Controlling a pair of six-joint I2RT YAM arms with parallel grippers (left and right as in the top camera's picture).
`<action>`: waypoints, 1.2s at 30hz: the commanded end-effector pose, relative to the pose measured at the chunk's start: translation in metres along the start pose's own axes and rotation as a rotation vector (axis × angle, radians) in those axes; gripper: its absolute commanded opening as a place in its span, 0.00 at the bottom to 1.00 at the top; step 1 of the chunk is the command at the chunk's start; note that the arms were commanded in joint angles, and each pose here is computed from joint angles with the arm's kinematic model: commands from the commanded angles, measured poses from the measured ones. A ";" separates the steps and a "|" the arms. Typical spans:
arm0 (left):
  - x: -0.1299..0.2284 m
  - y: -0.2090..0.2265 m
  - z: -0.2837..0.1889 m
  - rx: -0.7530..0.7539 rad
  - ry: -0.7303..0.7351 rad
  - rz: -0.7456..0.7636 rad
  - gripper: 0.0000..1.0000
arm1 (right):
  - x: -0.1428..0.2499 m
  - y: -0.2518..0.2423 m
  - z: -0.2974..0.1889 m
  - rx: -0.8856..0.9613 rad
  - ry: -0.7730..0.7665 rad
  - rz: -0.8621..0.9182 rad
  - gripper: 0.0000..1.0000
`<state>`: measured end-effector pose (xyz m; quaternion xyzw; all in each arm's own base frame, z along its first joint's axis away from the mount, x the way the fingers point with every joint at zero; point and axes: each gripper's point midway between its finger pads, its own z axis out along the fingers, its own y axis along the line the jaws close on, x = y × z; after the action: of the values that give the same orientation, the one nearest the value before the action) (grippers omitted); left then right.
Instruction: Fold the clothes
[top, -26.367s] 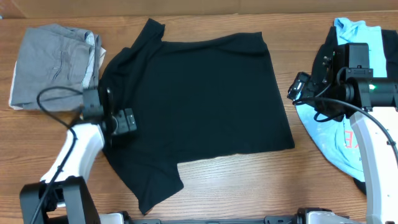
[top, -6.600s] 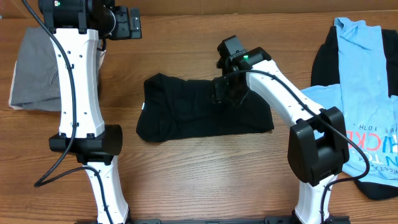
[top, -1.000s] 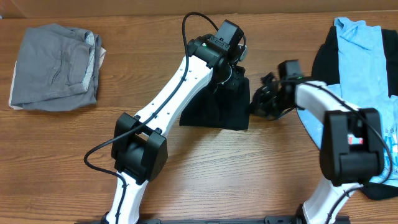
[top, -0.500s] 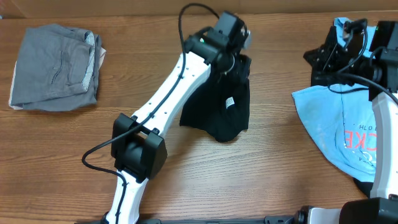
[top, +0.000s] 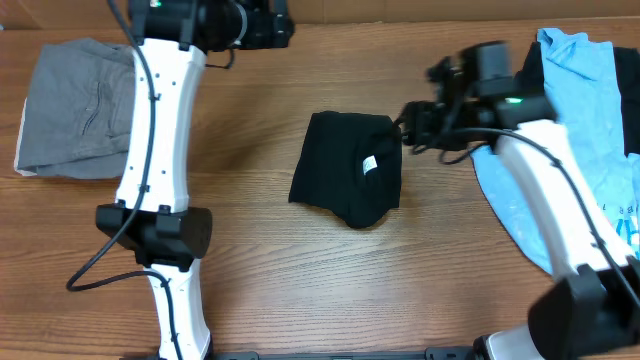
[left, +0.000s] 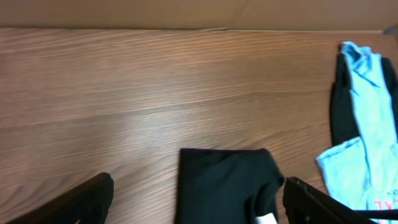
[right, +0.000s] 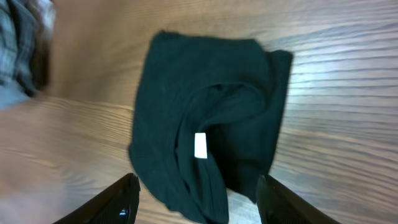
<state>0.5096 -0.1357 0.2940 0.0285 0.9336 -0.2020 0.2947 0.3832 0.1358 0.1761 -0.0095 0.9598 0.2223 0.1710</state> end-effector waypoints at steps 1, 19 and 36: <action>0.000 0.008 -0.001 -0.005 0.006 0.018 0.89 | 0.004 -0.020 0.040 0.149 0.039 0.061 0.63; 0.001 0.023 0.000 -0.085 0.008 0.054 0.96 | 0.016 -0.039 0.124 0.122 0.153 0.188 0.39; 0.001 0.023 0.000 -0.086 0.008 0.055 0.96 | -0.038 -0.101 0.120 0.385 -0.088 0.123 0.32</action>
<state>0.5131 -0.1144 0.2873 0.0329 0.9399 -0.1627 0.2983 0.4533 0.1119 0.0425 0.0938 0.9786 0.0731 0.1681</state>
